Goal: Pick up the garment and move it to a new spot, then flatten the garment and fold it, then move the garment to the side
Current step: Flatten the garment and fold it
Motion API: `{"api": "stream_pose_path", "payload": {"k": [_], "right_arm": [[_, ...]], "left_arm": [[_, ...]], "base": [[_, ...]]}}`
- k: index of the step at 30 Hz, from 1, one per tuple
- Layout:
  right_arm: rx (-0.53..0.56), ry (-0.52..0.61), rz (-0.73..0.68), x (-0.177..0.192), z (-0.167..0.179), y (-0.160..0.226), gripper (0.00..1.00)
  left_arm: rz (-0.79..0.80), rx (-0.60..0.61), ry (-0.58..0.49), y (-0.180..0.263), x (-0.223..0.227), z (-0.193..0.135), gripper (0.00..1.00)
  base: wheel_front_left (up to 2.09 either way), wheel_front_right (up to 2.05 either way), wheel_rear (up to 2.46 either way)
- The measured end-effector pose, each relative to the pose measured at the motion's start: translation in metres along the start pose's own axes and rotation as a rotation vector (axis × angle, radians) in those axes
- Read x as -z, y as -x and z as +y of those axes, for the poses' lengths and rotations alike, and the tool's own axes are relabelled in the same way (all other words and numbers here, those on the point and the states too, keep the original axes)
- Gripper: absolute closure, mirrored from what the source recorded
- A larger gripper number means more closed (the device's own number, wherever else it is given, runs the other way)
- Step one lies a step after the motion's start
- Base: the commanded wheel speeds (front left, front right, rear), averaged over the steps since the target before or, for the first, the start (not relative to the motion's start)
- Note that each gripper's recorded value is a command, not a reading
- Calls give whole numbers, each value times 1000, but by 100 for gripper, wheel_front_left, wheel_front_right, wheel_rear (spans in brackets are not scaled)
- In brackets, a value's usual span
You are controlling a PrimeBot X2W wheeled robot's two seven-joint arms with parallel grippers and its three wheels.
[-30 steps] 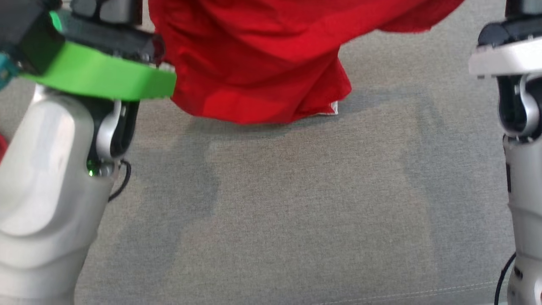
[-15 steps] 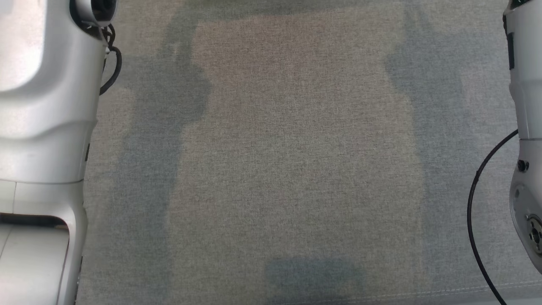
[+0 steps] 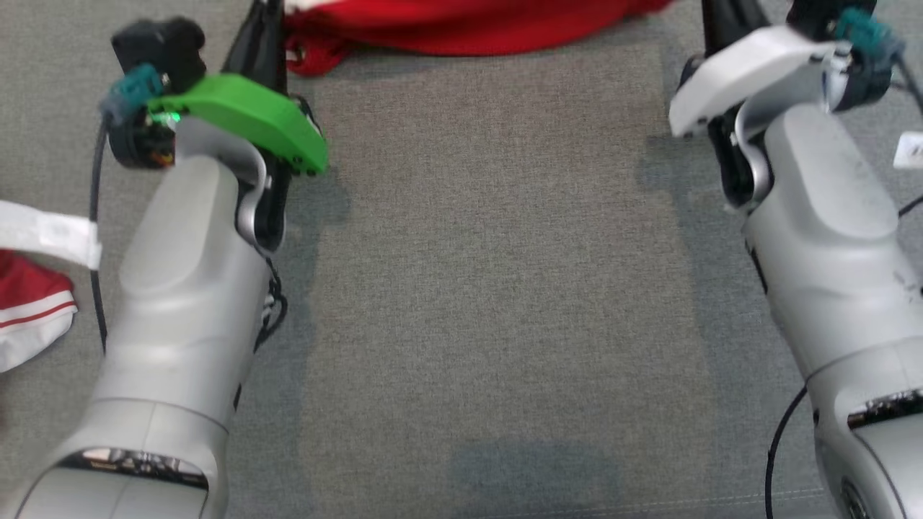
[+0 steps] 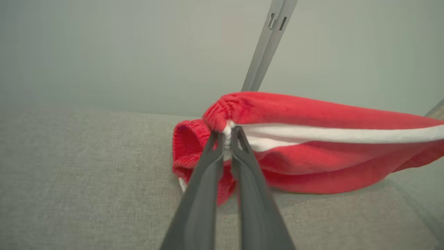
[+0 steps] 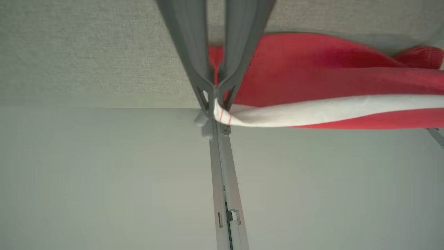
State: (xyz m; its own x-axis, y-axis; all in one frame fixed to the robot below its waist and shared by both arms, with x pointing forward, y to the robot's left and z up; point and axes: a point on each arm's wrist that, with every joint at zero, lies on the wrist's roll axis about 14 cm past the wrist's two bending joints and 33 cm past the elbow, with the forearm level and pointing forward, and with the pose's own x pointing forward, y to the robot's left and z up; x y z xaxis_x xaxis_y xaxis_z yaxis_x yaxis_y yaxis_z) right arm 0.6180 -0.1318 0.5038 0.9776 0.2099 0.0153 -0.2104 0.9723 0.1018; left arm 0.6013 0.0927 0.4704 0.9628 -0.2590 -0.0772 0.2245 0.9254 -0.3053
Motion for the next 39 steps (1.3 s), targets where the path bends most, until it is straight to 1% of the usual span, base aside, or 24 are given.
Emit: {"api": "stream_pose_path", "payload": {"k": [3,6,8,13,14,19,22,28,34,39], "right_arm": [[23,-44,81,37,-3,26,100],[42,-83,128,61,-5,53,100],[51,-108,143,70,-5,71,100],[62,-135,169,85,-3,120,100],[65,-145,175,89,0,142,100],[102,-190,173,90,4,194,100],[132,-190,162,86,5,223,100],[174,-178,158,75,9,273,100],[190,-153,150,54,10,298,100],[213,-119,125,39,-2,296,100]], "left_arm": [[66,-31,50,21,31,7,100],[110,-40,83,44,54,6,100],[129,-39,110,59,66,2,100],[152,-26,140,96,85,-9,100],[162,-21,143,112,91,-14,100],[152,11,101,146,90,-22,100],[164,-4,71,170,89,-21,100],[199,-37,62,219,82,-31,100],[205,-51,76,252,62,-46,100],[195,-42,97,258,48,-55,100]], "base": [[0,0,0],[0,0,0],[0,0,0],[0,0,0],[0,0,0],[0,0,0],[0,0,0],[0,0,0],[0,0,0],[0,0,0]]}}
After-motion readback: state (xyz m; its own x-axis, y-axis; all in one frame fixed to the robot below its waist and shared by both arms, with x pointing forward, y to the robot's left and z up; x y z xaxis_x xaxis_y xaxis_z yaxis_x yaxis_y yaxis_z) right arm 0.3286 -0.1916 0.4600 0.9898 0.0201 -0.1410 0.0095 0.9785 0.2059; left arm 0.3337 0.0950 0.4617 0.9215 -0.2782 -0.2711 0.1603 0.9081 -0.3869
